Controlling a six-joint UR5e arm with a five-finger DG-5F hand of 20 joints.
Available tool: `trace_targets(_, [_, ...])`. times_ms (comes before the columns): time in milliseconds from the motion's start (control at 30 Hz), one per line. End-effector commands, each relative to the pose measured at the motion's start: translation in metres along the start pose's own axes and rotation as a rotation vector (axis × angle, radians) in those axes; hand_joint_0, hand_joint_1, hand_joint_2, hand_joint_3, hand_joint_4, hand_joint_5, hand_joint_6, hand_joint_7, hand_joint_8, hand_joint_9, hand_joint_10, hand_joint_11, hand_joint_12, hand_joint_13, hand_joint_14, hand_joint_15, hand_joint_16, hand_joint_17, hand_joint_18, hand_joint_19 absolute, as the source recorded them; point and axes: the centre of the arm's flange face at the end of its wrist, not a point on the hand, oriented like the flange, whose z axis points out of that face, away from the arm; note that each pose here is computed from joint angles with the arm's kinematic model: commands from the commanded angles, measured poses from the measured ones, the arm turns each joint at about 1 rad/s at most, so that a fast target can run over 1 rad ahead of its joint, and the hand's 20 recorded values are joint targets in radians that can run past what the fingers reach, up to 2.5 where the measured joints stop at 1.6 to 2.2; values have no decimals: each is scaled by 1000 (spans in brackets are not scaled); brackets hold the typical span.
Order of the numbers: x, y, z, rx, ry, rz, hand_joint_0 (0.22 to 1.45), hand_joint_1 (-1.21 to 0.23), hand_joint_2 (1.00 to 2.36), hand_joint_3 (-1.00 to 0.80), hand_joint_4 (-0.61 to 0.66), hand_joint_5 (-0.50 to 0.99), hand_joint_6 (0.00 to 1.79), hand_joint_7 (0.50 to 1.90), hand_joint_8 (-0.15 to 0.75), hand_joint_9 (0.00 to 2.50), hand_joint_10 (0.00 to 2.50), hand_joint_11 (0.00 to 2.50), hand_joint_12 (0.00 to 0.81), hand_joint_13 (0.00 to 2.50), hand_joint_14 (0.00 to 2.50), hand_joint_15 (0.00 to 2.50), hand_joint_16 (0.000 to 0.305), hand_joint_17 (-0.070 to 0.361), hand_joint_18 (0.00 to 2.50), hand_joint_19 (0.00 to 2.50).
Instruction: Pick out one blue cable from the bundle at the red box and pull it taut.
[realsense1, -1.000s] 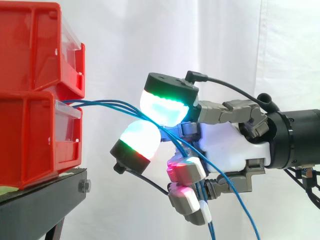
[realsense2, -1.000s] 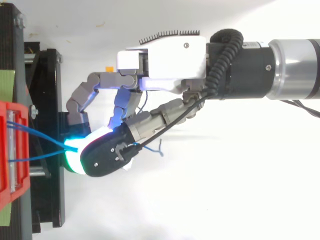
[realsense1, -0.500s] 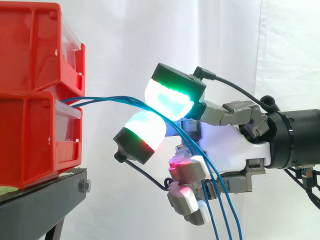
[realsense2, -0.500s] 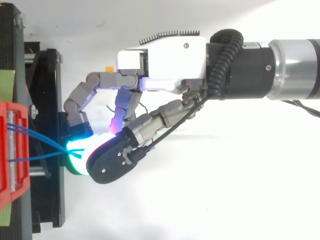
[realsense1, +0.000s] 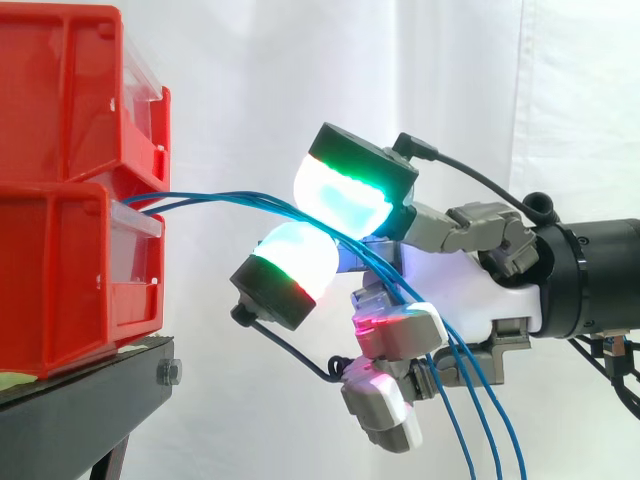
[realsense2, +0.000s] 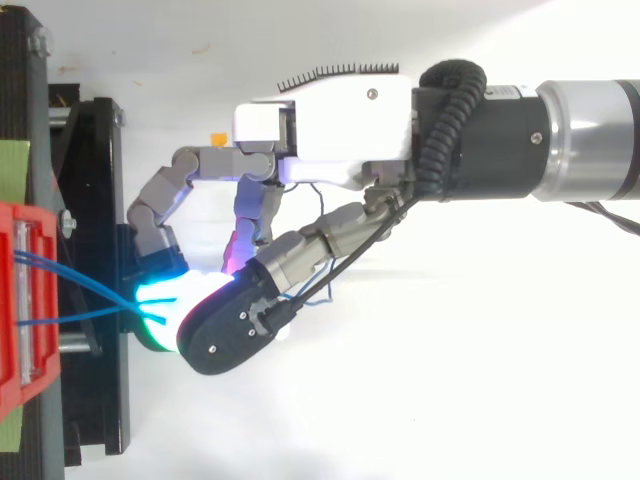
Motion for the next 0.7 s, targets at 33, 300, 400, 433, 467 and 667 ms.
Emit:
trace_targets(33, [0,0,0,1,0,0,575,-760,1000,-500,-224,-79,915,1069,270,1480,33,899,348,1247,27,670,49,111,1023,832])
trace_targets(300, [-1,-1,0,1,-1,0,550,-622,1000,-500,-283,-58,877,1097,260,1519,36,866,344,1273,28,679,50,112,1045,840])
trace_targets(400, [-1,-1,0,1,-1,0,569,-564,1000,-500,-305,-56,868,1097,252,1520,35,845,343,1271,29,674,49,110,1039,842])
trace_targets(433, [-2,-1,-1,1,-3,0,585,-532,1000,-500,-299,-55,864,1050,244,1518,34,857,345,1268,27,672,48,108,1031,848])
trace_targets(467, [-1,1,-1,-1,-2,0,595,-518,1000,-500,-283,-52,858,986,237,1517,33,851,342,1265,27,666,48,108,1025,860])
trace_targets(667, [-2,-1,-1,4,-3,0,625,-485,1000,-500,-158,-48,795,1039,249,1494,34,839,354,1245,27,671,49,110,996,862])
